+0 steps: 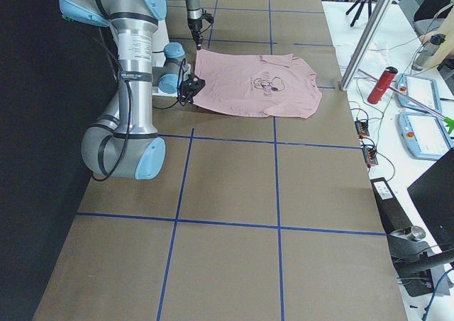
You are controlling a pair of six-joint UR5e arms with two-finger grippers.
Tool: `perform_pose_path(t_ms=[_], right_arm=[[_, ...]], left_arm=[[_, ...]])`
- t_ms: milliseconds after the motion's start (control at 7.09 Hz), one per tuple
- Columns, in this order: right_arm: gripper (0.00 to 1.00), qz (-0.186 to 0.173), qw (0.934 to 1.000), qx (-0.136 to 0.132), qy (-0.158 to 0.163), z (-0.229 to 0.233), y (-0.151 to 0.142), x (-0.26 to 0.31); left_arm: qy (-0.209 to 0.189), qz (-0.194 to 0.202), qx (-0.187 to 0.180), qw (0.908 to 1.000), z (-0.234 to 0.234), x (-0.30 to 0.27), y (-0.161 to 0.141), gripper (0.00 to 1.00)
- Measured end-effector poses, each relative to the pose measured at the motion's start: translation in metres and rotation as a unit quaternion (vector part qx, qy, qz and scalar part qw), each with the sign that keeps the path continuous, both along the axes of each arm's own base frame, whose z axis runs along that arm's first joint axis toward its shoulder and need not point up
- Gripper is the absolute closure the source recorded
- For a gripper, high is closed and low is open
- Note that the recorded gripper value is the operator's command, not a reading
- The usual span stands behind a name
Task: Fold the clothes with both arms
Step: 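Lift the hem with both grippers and fold it toward the collar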
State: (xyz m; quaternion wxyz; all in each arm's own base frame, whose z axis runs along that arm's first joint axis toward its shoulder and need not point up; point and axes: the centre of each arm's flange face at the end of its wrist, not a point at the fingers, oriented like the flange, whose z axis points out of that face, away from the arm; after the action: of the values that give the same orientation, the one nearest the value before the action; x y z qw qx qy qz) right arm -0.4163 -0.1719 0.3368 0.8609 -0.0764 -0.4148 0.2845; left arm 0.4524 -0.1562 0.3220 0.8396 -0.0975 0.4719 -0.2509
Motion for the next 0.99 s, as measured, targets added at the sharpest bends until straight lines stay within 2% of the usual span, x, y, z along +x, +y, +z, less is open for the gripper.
perform_pose_path(t_ms=[282, 423, 565, 706, 847, 988], right_arm=[[1.0, 0.004, 1.0, 0.002, -0.003, -0.004, -0.001, 0.027], [1.0, 0.022, 0.9997, 0.01, -0.011, -0.012, -0.019, 0.032], [1.0, 0.041, 0.9984, 0.032, -0.021, -0.024, -0.049, 0.034], [1.0, 0.058, 0.9962, 0.063, -0.02, -0.032, -0.088, 0.024], [1.0, 0.071, 0.993, 0.094, -0.009, -0.037, -0.142, 0.003], [1.0, 0.071, 0.9908, 0.115, 0.008, -0.042, -0.208, -0.016]], left_arm=[[0.003, 0.005, -0.043, 0.999, -0.028, -0.018, 0.009, 1.0], [0.003, 0.003, -0.045, 0.999, -0.044, -0.024, -0.006, 1.0], [0.016, -0.015, -0.025, 0.9995, -0.064, -0.03, -0.039, 1.0], [0.017, -0.036, 0.011, 0.9992, -0.074, -0.035, -0.078, 1.0], [0.003, -0.055, 0.049, 0.9973, -0.073, -0.038, -0.122, 1.0], [-0.027, -0.065, 0.085, 0.9939, -0.06, -0.034, -0.166, 1.0]])
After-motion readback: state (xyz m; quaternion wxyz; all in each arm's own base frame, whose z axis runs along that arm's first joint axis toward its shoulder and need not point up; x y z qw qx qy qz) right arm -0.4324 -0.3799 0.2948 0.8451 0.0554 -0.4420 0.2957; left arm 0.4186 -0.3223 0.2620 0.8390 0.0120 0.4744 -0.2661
